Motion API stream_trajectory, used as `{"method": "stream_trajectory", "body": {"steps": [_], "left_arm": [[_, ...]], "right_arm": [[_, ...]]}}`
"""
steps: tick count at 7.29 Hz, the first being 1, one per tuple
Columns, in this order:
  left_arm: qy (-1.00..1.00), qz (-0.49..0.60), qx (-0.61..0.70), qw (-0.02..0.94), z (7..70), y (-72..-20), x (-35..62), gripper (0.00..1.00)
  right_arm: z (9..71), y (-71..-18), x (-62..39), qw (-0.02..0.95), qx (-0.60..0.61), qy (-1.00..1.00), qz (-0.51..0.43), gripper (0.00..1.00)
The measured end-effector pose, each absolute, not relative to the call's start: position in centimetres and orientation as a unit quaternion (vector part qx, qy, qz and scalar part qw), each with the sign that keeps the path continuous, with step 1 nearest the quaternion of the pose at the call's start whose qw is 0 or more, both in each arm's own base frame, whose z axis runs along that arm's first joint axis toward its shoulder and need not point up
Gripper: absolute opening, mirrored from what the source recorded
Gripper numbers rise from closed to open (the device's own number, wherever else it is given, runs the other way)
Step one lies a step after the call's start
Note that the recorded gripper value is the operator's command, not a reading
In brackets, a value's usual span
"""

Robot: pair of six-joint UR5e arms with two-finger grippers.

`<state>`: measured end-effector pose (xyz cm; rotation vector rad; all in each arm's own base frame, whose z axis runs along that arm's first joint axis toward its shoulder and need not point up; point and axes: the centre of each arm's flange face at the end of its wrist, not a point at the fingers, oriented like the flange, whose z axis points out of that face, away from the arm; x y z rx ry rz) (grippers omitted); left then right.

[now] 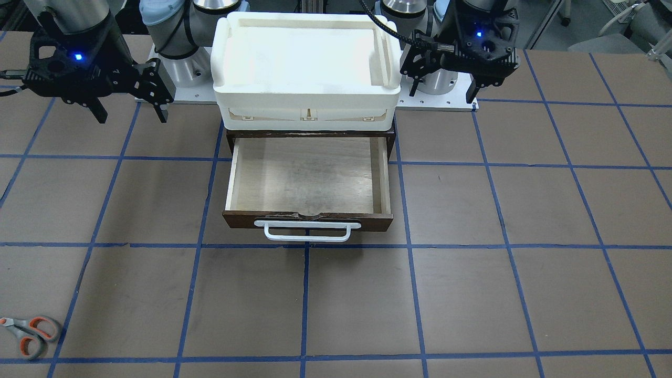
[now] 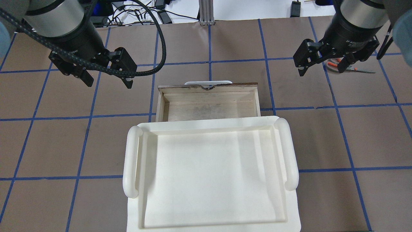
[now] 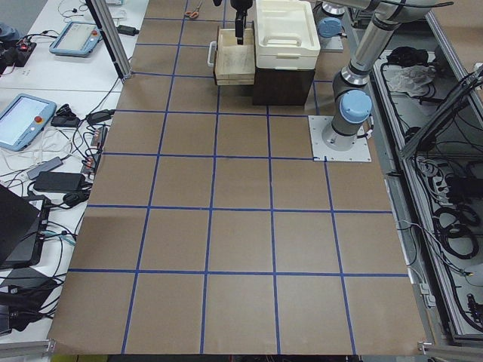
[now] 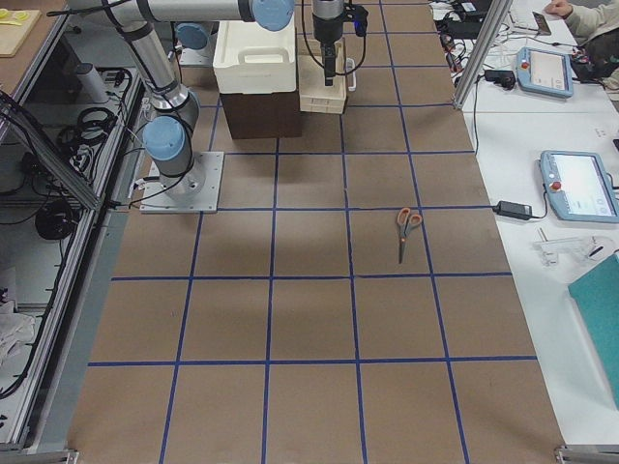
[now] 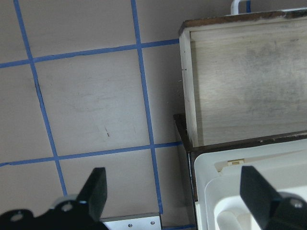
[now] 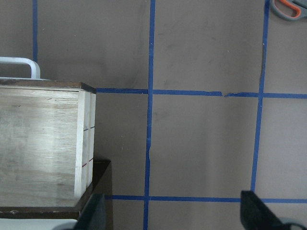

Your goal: Put scissors in drawer and close it

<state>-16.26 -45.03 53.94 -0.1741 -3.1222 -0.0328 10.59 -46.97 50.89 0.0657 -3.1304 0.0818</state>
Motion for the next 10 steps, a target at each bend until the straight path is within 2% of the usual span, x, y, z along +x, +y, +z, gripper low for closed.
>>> {"method": "stream_trajectory", "body": {"steps": [5, 10], "left_arm": [[-0.998, -0.011, -0.056, 0.007, 53.9, -45.0, -16.3, 1.00], [-0.998, -0.011, -0.056, 0.007, 53.9, -45.0, -16.3, 1.00]], "right_arm": [[50.4, -48.4, 7.6, 0.001, 0.070, -0.997, 0.030, 1.00], [43.8, -55.3, -9.8, 0.019, 0.280, -0.959, 0.041, 1.00]]}}
